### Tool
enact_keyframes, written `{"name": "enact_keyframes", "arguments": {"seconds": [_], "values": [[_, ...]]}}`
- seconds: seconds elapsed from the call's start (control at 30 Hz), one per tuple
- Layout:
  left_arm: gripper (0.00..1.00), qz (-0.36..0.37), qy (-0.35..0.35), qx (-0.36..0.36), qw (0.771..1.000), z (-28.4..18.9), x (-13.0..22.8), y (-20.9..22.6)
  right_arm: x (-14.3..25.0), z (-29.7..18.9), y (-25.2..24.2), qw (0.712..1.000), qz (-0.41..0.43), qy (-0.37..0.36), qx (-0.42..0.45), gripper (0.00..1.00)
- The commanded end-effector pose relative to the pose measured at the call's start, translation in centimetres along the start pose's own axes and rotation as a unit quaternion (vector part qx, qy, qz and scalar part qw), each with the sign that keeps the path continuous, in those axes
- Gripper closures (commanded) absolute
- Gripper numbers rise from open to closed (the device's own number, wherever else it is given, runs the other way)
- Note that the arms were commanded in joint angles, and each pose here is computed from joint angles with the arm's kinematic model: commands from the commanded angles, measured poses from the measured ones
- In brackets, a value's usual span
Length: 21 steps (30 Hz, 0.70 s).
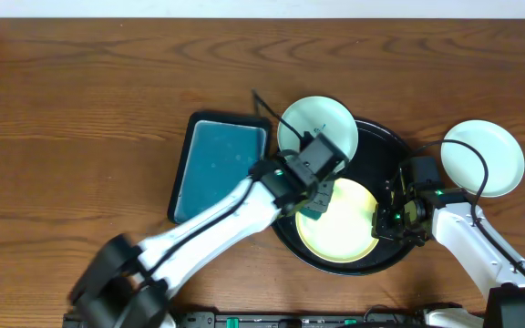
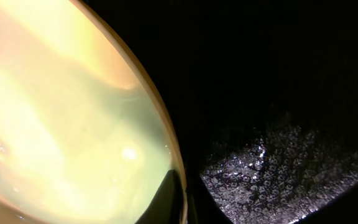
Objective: Clean dirty plates on tray and stack at the side
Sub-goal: 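Return the sponge to the basin with the left gripper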
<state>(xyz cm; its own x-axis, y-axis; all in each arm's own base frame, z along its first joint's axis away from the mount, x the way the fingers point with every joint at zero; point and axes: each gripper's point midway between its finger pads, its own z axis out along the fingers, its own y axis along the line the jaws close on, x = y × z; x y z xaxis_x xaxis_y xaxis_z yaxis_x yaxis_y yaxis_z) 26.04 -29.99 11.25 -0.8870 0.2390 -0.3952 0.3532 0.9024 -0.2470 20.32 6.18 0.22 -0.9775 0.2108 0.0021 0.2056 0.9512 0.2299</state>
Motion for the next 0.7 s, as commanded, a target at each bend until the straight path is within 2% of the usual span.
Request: {"name": "enact_keyframes", "arguments": {"seconds": [0.0,0.1,0.27,0.37,0.67], "values": [[0.92,-0.009,-0.032,-0.002,0.999,-3.3,-1.2,1.4,0.1,0.4,-0.4,1.000,-0.001,-0.002,0.014,0.94],[0.93,-0.050,-0.047,-0.023,0.997,-5.5,-2.3,5.0,-0.2,0.4,-0.3,1.000,-0.003,-0.008,0.012,0.91],[0.93,-0.099,-0.048,-0.055,0.992,-6.5,-3.5,11.2,-0.5,0.4,-0.2,1.000,-0.004,-0.014,0.010,0.95],[0.93,-0.100,-0.035,-0.053,0.993,-6.1,-3.8,13.7,-0.6,0.4,-0.2,1.000,-0.005,-0.016,0.009,0.96],[0.93,-0.178,0.042,-0.088,0.979,-2.6,-1.5,20.0,-0.6,0.4,0.1,1.000,-0.005,-0.015,0.001,0.99]]}}
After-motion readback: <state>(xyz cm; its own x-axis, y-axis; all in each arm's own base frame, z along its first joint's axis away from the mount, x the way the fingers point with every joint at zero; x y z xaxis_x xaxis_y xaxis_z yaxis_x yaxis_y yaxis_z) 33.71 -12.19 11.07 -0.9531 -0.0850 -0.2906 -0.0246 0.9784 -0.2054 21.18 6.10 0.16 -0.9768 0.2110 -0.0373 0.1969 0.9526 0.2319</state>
